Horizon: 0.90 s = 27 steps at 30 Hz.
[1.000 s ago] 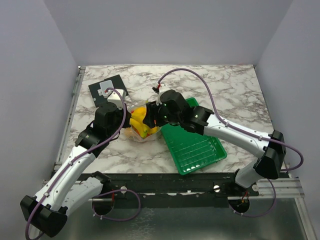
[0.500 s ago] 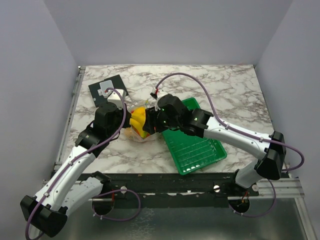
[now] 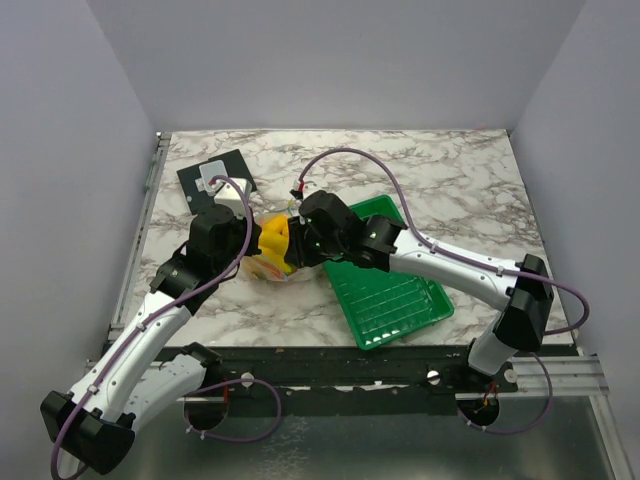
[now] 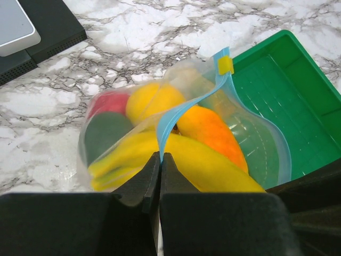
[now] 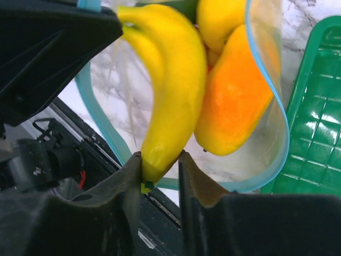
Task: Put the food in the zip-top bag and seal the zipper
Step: Place the fake fruit in the zipper food storage bag.
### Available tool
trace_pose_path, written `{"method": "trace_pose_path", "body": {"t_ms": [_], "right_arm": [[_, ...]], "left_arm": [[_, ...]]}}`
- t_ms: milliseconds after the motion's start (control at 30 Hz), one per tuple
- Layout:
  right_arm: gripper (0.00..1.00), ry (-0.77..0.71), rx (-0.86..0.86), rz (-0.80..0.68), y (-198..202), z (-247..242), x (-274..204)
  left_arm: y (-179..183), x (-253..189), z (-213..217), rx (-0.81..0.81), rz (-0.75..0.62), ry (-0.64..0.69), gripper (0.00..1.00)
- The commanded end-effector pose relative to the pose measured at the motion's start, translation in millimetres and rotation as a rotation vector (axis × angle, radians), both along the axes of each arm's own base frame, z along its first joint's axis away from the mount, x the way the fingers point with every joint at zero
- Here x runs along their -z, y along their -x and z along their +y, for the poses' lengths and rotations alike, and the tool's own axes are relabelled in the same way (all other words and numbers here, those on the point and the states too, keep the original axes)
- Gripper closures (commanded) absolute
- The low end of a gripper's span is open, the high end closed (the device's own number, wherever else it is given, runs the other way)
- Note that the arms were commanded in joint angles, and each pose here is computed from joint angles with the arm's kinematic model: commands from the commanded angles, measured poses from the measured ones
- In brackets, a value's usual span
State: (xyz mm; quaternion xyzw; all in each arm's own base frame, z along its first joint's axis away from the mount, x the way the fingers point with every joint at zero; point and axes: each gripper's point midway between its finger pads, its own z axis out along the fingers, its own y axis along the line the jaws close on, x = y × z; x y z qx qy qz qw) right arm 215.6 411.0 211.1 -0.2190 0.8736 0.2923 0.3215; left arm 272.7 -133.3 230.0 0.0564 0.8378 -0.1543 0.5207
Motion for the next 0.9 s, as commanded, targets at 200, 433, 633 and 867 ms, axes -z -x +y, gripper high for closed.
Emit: {"method": "trace_pose_path", "body": {"t_ms": [200, 433, 633, 867], "right_arm": [[0.99, 0.033, 0.042, 0.005, -5.4, 1.4, 1.9], [0.99, 0.041, 0.106, -0.018, -14.7, -3.7, -8.9], [1.0, 0.104, 0.197, -0.076, -29.3, -21.2, -15.0], [0.99, 0.09, 0.225, -0.063, -35.1, -12.2, -5.1]], "left_arm": [[3.9, -1.6, -6.3, 0.032, -0.007, 0.015, 1.0], [4.1, 2.4, -11.4, 0.039, 0.011, 0.019, 1.0], [8.2, 0.4, -17.1, 0.061, 0.016, 0.049, 1.0], [13.7, -5.6, -25.1, 0.094, 0.019, 0.101, 1.0]]}}
